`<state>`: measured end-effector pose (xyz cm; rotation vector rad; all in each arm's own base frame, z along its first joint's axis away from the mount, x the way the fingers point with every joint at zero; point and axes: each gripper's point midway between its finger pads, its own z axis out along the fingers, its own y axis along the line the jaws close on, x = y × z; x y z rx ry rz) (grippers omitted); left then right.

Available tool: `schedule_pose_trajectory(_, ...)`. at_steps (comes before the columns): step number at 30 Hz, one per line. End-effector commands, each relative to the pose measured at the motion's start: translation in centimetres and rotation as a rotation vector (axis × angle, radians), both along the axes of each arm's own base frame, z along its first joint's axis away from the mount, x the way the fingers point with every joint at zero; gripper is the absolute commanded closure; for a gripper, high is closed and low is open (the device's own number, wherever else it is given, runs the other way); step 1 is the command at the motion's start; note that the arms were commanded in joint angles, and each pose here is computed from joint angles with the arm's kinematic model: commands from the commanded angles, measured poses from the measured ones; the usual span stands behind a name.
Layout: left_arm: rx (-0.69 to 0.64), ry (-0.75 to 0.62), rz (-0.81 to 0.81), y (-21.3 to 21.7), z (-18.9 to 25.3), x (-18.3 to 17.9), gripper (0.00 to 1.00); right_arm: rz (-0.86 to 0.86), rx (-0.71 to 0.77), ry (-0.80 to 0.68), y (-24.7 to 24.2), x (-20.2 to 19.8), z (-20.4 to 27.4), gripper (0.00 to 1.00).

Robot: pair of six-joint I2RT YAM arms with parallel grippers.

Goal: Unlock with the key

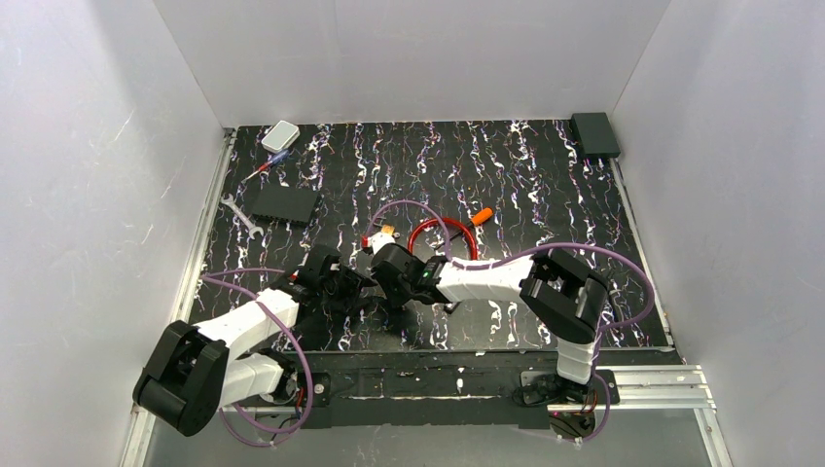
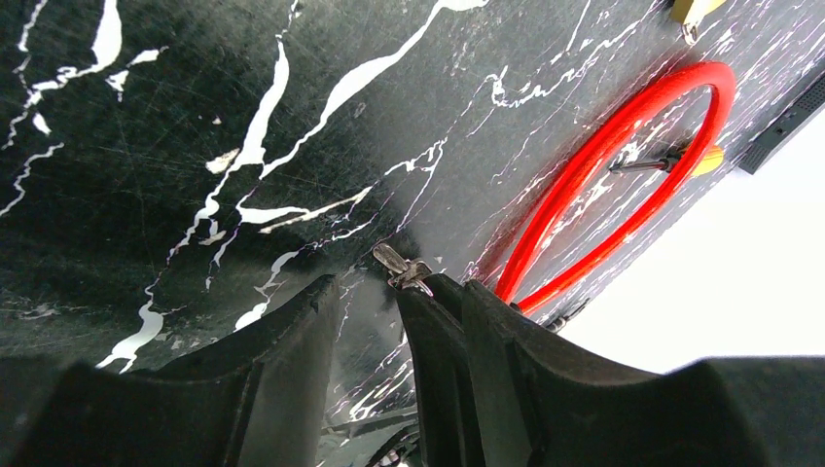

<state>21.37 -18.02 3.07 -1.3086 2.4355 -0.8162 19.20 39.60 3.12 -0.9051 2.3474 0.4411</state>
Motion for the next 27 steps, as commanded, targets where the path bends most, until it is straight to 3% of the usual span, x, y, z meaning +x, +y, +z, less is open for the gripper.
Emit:
schedule_pose_trajectory(1,0.04,0.006,-0.003,0.6,-0.7,-0.3,0.53,0.009,0.009,-0.013,0.7,0.4,0.6,0.77)
schedule_pose_trajectory(5,0.038,0.004,-0.006,0.4,-0.6,-0.1,0.53,0.009,-0.001,-0.009,0.4,0.3,0.1,0.84)
schedule_pose_trajectory(9,0.034,0.014,-0.016,0.2,-0.8,-0.1,0.53,0.011,-0.004,-0.009,0.4,0.3,0.1,0.99)
schedule_pose_trajectory(15,0.011,0.025,-0.028,-0.4,-1.0,-0.1,0.53,0.0,0.132,0.01,2.0,-0.1,3.2,0.99)
schedule_pose_trajectory(27,-0.036,0.015,-0.019,-0.8,-1.0,-0.2,0.52,-0.072,0.223,-0.002,2.0,0.6,5.4,0.99)
